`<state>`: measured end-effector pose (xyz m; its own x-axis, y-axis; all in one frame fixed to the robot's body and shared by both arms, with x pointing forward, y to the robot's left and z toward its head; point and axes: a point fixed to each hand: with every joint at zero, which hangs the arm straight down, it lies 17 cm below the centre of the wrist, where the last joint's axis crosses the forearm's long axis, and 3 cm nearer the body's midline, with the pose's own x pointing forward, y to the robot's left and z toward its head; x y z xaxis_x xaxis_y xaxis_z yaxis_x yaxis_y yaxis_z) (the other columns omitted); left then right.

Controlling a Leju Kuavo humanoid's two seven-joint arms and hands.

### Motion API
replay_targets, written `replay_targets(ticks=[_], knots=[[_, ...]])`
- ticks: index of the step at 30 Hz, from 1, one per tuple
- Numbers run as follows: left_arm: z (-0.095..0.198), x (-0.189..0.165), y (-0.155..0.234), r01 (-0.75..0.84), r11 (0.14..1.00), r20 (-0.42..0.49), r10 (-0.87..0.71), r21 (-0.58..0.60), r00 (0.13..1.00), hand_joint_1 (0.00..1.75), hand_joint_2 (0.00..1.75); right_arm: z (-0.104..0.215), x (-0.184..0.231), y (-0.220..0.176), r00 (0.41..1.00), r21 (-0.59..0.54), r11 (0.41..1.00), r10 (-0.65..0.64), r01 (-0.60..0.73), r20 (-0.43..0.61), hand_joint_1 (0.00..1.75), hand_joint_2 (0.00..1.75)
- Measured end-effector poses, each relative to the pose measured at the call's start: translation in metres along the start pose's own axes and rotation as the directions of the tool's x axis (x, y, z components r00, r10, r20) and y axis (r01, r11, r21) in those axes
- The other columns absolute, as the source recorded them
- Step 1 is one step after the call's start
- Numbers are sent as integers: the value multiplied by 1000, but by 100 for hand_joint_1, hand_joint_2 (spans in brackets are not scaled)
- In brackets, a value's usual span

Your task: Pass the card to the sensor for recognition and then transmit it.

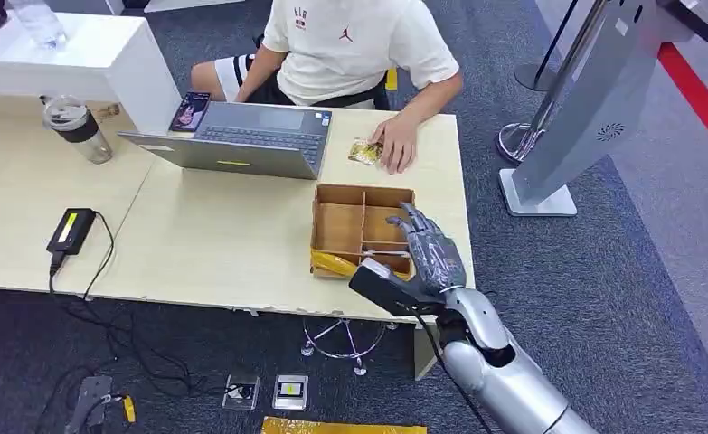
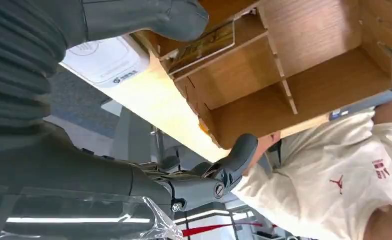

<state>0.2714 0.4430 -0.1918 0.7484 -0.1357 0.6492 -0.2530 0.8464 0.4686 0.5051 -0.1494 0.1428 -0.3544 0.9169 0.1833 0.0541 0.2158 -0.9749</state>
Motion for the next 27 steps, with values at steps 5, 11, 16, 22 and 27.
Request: replay_targets(ticks=[5, 11, 16, 22, 27], knots=[[0, 3, -3, 4, 1000, 5, -4, -6, 1000, 0, 175, 2, -6, 8, 1000, 19, 1000, 6, -6, -16, 58, 175], [0, 5, -4, 3, 1000, 7, -3, -7, 1000, 0, 175, 4, -13, 17, 999, 48, 999, 16, -14, -34, 51, 175], [-1, 8, -5, 2, 1000, 7, -2, -8, 1000, 0, 175, 1, -14, 17, 1000, 73, 997, 25, -25, -4, 49, 175], [-2, 10, -6, 6, 1000, 10, -5, -11, 1000, 0, 175, -4, -19, 13, 999, 71, 997, 40, -40, 6, 49, 175], [-1, 12, -8, 11, 1000, 14, -10, -15, 1000, 0, 175, -6, -20, 11, 999, 70, 997, 45, -45, 6, 52, 175]])
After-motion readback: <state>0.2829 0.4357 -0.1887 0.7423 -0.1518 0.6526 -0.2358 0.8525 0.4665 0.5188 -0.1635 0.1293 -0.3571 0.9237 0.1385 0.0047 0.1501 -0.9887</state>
